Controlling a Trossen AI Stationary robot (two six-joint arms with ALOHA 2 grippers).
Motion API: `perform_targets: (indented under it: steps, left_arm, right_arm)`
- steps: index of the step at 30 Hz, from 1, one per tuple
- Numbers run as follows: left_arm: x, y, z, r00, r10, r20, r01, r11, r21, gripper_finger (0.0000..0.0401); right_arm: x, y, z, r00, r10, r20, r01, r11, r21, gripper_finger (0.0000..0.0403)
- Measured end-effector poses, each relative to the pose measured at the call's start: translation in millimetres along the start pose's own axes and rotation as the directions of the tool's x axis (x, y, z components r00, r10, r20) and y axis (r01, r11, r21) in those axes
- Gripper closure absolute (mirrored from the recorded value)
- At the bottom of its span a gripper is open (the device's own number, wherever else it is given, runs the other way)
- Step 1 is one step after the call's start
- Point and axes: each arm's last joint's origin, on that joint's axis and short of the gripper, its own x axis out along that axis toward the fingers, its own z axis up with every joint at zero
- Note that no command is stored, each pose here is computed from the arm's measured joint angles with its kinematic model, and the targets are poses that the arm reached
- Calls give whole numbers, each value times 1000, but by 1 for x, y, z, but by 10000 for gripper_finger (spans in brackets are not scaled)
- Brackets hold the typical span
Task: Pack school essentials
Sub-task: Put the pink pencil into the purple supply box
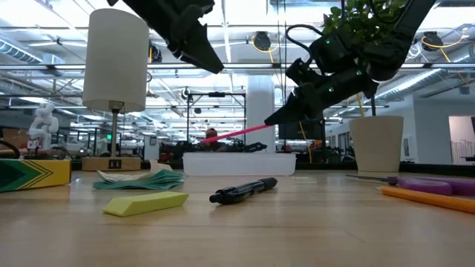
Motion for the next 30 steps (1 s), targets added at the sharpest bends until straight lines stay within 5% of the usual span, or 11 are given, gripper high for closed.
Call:
perform_targets:
  steps: [30]
  left_arm:
    - [0, 0, 4, 999, -17, 36, 16, 1000, 16, 185]
  right_arm:
    - [9, -3, -13, 998, 3, -58, -2, 1000, 17, 385]
